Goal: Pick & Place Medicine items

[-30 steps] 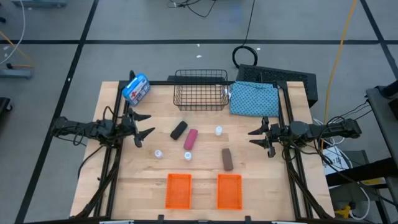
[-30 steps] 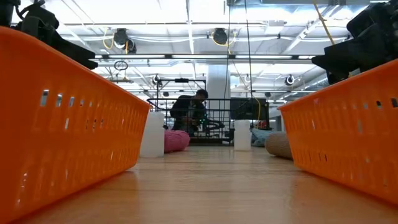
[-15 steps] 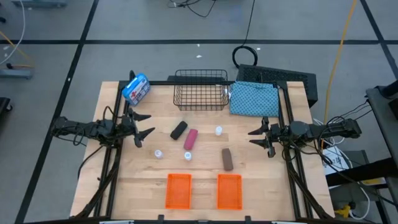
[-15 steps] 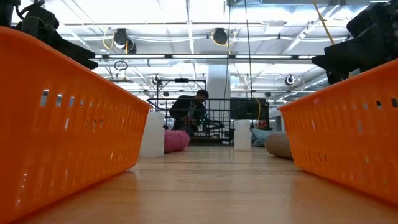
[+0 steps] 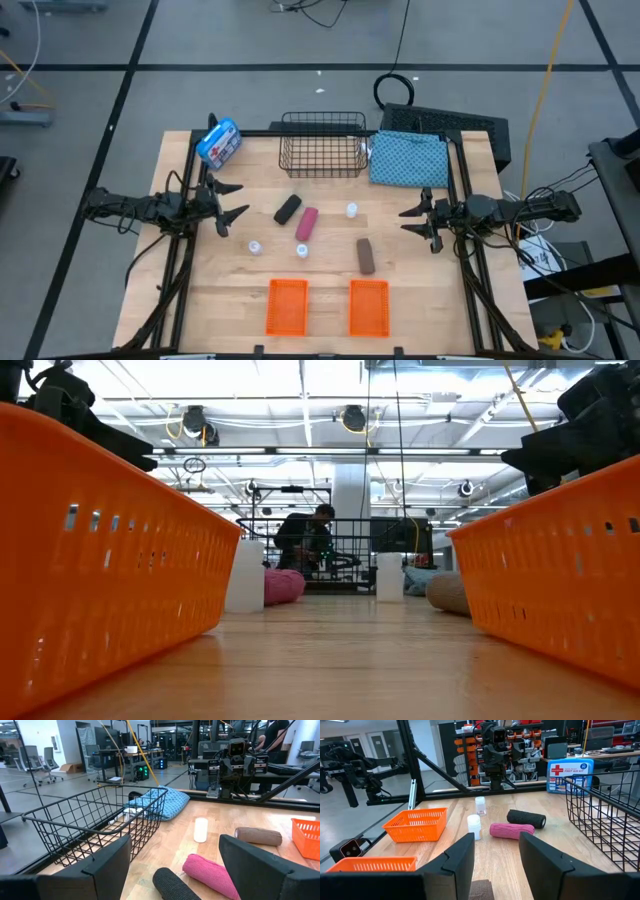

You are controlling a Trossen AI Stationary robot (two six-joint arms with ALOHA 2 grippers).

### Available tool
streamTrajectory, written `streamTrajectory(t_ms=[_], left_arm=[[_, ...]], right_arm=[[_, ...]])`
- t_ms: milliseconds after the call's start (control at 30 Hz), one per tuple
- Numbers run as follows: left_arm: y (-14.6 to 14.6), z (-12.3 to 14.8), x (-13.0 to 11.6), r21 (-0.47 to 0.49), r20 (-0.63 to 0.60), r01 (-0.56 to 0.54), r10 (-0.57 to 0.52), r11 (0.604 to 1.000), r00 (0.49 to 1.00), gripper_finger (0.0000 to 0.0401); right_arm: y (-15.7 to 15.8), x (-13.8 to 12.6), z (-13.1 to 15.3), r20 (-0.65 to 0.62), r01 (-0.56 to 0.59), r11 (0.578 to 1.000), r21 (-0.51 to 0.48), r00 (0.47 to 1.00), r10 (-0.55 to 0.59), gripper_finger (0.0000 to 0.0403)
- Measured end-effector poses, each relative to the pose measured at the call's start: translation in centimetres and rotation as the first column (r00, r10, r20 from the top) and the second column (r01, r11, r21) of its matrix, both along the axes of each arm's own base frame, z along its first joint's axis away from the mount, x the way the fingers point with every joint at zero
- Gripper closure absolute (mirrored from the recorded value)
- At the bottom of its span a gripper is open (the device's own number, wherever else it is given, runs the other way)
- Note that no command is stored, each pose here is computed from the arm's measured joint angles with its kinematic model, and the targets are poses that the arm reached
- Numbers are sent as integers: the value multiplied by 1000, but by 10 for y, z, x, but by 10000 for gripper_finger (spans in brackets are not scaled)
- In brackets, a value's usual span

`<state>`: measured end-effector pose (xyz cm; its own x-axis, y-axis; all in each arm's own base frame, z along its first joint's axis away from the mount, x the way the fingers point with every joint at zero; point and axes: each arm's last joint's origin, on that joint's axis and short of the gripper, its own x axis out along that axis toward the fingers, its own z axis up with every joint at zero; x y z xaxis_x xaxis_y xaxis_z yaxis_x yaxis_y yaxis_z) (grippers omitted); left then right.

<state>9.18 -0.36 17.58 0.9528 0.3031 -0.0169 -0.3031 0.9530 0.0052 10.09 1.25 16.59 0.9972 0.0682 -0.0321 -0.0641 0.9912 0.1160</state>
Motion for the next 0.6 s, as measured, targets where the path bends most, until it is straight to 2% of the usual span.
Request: streamTrajectory(t_ms=[600], left_arm=[[0,0,0,0,0,0,0,1000,1000,91]], right_arm=[[0,0,0,0,0,1000,0,1000,0,259]])
